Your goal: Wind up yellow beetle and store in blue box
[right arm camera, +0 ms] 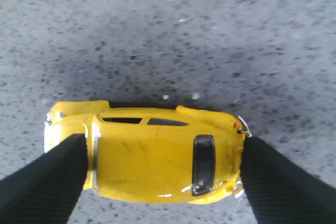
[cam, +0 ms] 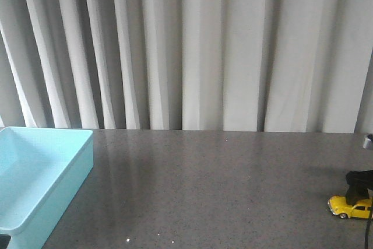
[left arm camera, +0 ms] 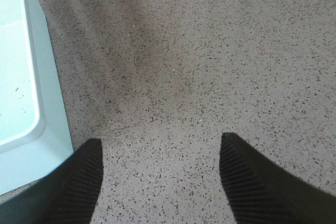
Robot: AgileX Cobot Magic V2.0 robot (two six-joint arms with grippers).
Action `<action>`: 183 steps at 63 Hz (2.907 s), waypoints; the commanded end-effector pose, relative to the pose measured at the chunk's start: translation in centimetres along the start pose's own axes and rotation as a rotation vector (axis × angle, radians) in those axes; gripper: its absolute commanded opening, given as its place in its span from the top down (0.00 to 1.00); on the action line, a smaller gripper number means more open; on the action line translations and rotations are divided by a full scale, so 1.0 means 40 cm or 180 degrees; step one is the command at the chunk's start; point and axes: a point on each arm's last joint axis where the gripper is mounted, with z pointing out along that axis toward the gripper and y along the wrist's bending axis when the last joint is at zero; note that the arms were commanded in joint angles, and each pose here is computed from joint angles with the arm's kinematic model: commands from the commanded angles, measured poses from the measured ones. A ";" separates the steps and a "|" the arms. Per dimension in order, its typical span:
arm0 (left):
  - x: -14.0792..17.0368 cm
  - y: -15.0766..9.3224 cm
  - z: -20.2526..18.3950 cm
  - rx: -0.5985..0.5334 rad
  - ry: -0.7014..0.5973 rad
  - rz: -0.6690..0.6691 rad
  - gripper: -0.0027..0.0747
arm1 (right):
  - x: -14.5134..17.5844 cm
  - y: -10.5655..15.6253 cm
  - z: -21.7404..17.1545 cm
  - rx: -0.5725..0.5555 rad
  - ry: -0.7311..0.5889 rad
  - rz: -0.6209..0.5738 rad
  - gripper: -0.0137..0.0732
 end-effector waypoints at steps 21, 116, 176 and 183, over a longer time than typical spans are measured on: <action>-0.032 -0.001 -0.015 0.0007 -0.0221 0.0009 0.36 | -0.010 -0.014 -0.061 0.0097 -0.0217 -0.0321 0.18; -0.054 0.004 0.005 -0.0068 -0.0359 0.0128 0.36 | 0.592 0.301 -0.471 0.0024 -0.1550 -0.0894 0.22; -0.351 0.138 0.478 0.0345 0.1141 0.1888 0.23 | 0.595 0.301 -0.475 0.0022 -0.1571 -0.0895 0.22; -0.348 0.147 0.532 0.0455 0.1307 0.1984 0.23 | 0.595 0.301 -0.475 0.0022 -0.1572 -0.0895 0.22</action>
